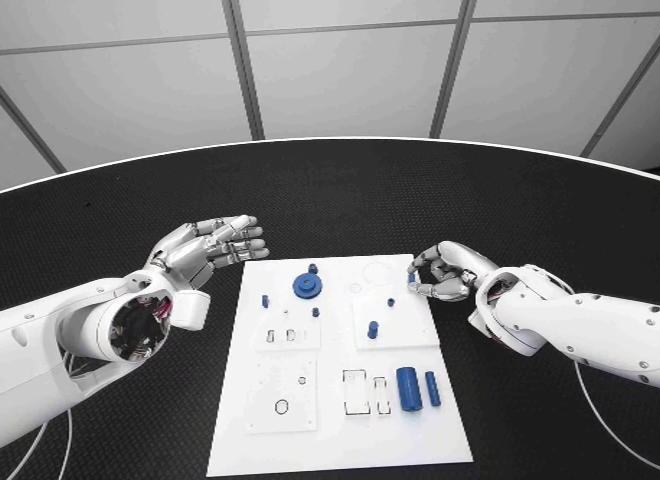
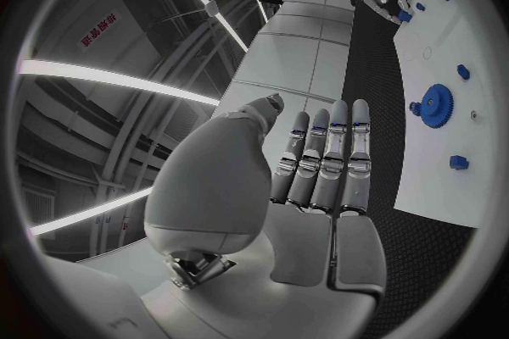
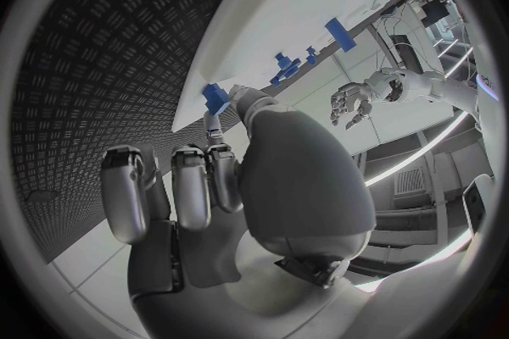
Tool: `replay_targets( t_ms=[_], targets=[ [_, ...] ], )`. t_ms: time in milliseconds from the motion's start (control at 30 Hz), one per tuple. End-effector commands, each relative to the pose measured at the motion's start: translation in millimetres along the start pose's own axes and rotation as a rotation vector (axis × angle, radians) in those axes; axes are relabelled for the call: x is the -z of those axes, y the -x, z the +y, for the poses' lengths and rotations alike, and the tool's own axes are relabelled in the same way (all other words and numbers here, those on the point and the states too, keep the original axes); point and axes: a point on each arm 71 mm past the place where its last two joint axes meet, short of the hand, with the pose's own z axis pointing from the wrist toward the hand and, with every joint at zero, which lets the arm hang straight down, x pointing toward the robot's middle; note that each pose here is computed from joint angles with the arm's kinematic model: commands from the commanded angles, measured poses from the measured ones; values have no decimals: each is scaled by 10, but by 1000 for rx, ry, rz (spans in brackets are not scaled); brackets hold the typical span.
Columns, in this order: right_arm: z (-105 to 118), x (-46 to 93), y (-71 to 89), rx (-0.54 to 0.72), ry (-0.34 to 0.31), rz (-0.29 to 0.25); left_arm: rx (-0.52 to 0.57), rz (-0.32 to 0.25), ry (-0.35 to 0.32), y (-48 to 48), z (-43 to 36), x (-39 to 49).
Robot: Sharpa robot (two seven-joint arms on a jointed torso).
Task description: Assemble the parts on the task board
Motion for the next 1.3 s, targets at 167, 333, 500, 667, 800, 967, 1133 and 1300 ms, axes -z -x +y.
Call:
replay_targets(
  t_ms=[167,333,500,667,800,967,1133,1300],
  targets=[
    [1,-8,-8,0,-3,4,0,0,2,4,0,2],
    [-6,-14,-7,1,-9,2,0,0,3,5,0,3],
    [-17,-20,-4,2,-15,1,0,0,3,5,0,4],
    [-23,-24,-6,3,-19,2,0,0,3,8,-1,7],
    [-24,-31,-10,3,-23,4,0,0,3,8,-1,8],
    [-27,-37,-15,4,-27,7,0,0,3,10,-1,10],
    [-22,-41,-20,4,-26,9,0,-1,3,13,-2,12],
    [-18,-43,-17,3,-26,2,0,-1,3,12,-2,14]
  ],
)
